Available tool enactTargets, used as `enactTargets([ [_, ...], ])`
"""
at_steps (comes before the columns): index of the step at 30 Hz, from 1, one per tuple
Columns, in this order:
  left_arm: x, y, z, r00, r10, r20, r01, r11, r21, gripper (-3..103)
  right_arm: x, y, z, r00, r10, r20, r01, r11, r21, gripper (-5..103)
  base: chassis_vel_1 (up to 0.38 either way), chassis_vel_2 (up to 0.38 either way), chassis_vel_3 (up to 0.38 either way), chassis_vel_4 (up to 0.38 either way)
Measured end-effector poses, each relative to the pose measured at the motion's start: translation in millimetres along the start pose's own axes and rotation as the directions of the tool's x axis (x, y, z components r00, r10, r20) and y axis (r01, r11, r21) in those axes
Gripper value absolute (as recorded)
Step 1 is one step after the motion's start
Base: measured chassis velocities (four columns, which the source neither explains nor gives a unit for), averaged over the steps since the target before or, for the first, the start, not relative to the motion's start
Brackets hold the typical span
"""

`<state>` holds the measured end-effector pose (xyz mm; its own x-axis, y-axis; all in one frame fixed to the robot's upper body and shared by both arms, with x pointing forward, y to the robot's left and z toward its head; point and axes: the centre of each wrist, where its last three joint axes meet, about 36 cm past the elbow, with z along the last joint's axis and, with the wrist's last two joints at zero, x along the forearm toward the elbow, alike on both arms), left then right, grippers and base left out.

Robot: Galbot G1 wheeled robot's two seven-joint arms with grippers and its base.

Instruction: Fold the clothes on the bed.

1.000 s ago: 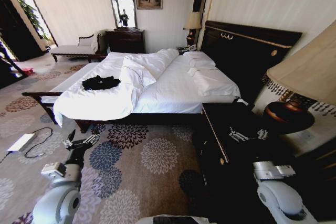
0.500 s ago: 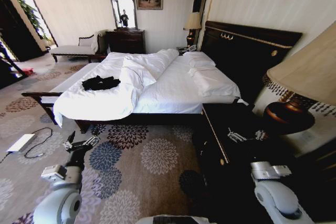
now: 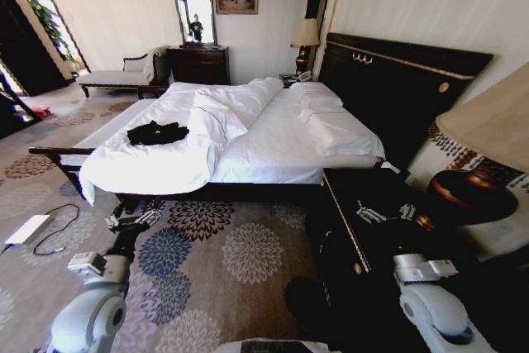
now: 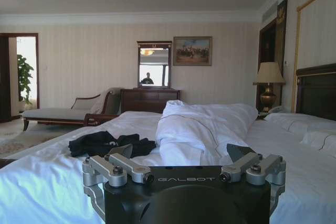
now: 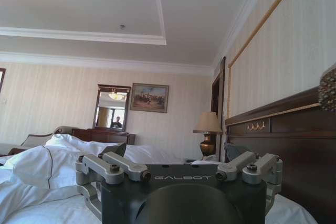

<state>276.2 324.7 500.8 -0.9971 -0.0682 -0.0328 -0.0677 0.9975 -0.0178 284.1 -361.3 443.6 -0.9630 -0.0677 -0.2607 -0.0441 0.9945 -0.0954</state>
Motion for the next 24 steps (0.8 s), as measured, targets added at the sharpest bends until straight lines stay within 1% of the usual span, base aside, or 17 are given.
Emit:
enactTargets([
  [3, -3.2, 0.5, -0.6, 1.0, 0.022, -0.001, -0.022, 1.0, -0.014, 100, 0.0, -0.9, -2.4, 0.999, -0.026, -0.019, 0.026, 1.0, 0.011, 100, -0.085, 0.096, 0.094, -0.094],
  [9, -5.6, 1.0, -0.2, 1.0, 0.028, 0.0, -0.028, 0.999, -0.019, 100, 3.0, -0.8, -6.7, 0.997, -0.054, -0.057, 0.055, 0.998, 0.019, 100, -0.095, 0.087, 0.095, -0.088],
  [14, -7.1, 0.4, 0.5, 1.0, 0.031, 0.001, -0.031, 0.999, -0.018, 100, 3.5, 1.3, -9.3, 0.996, -0.047, -0.073, 0.048, 0.999, 0.019, 100, -0.12, 0.126, 0.114, -0.112],
  [24, -7.5, 0.0, 1.4, 1.0, 0.029, 0.001, -0.029, 0.999, -0.015, 100, 3.4, -1.1, -6.3, 0.997, -0.026, -0.072, 0.028, 0.999, 0.023, 100, -0.129, 0.138, 0.131, -0.127],
])
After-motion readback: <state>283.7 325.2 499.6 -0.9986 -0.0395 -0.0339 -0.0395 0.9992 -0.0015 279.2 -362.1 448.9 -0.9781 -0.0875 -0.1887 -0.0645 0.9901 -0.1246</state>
